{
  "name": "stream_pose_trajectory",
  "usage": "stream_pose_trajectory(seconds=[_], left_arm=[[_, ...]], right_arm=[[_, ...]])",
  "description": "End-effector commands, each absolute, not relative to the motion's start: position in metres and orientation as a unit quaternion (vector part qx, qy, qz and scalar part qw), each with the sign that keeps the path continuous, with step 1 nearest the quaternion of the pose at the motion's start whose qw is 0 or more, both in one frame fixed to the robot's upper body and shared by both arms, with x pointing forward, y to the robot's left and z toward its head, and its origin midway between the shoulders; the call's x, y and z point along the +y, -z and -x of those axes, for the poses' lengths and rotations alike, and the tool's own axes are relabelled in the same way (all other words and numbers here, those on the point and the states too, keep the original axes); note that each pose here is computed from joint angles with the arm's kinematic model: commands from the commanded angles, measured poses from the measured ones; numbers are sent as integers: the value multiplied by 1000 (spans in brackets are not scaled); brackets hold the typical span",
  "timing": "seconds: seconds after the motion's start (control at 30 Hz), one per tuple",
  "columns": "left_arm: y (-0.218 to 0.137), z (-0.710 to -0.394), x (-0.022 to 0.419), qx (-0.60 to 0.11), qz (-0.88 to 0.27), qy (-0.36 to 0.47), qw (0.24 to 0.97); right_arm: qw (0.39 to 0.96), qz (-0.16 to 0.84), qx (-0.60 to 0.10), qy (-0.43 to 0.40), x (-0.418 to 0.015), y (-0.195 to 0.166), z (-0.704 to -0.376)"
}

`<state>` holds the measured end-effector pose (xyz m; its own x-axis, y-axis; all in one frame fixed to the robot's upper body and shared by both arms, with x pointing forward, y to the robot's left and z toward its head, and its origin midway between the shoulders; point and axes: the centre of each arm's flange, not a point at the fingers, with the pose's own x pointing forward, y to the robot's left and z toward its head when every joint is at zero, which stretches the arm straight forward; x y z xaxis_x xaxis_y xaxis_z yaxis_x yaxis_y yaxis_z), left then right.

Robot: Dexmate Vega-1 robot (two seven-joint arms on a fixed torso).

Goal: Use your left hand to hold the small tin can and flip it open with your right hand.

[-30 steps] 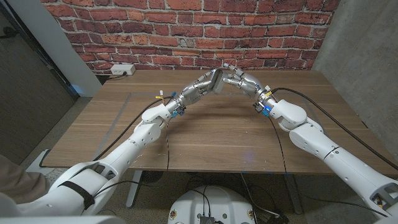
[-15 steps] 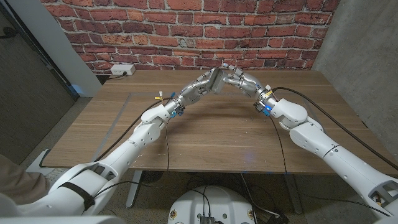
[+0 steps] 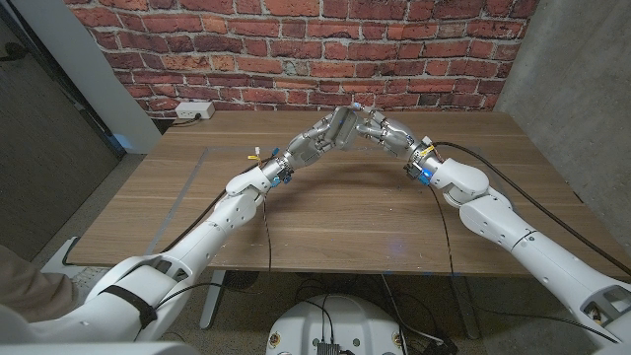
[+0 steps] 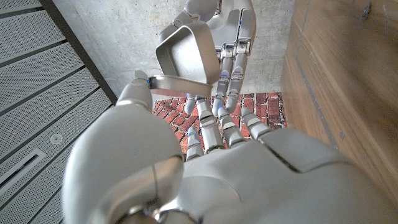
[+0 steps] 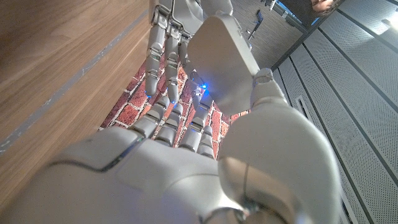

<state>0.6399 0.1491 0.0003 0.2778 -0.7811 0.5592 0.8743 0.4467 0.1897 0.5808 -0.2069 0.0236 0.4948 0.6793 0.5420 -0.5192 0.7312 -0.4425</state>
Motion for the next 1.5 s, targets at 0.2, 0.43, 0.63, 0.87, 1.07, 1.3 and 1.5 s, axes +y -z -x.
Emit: stream_pose_trajectory(seconds=[0.2, 0.43, 0.63, 0.87, 1.07, 1.3, 1.5], left_arm=[[4, -642, 149, -287, 122, 540, 782], [5, -643, 151, -285, 123, 538, 783], [6, -644, 152, -284, 125, 538, 784], [5, -646, 151, -282, 130, 539, 783], [5, -647, 152, -281, 130, 536, 785], [4, -648, 155, -281, 128, 532, 789], [4, -647, 154, -283, 127, 530, 789]], right_arm=[[853, 98, -356, -367, -207, -22, -585], [854, 90, -353, -371, -206, -21, -586], [854, 86, -352, -374, -206, -21, -588], [855, 84, -351, -373, -206, -21, -589], [855, 84, -350, -373, -207, -21, -591], [856, 83, -349, -372, -206, -21, -592], [855, 82, -349, -374, -206, -22, -593]])
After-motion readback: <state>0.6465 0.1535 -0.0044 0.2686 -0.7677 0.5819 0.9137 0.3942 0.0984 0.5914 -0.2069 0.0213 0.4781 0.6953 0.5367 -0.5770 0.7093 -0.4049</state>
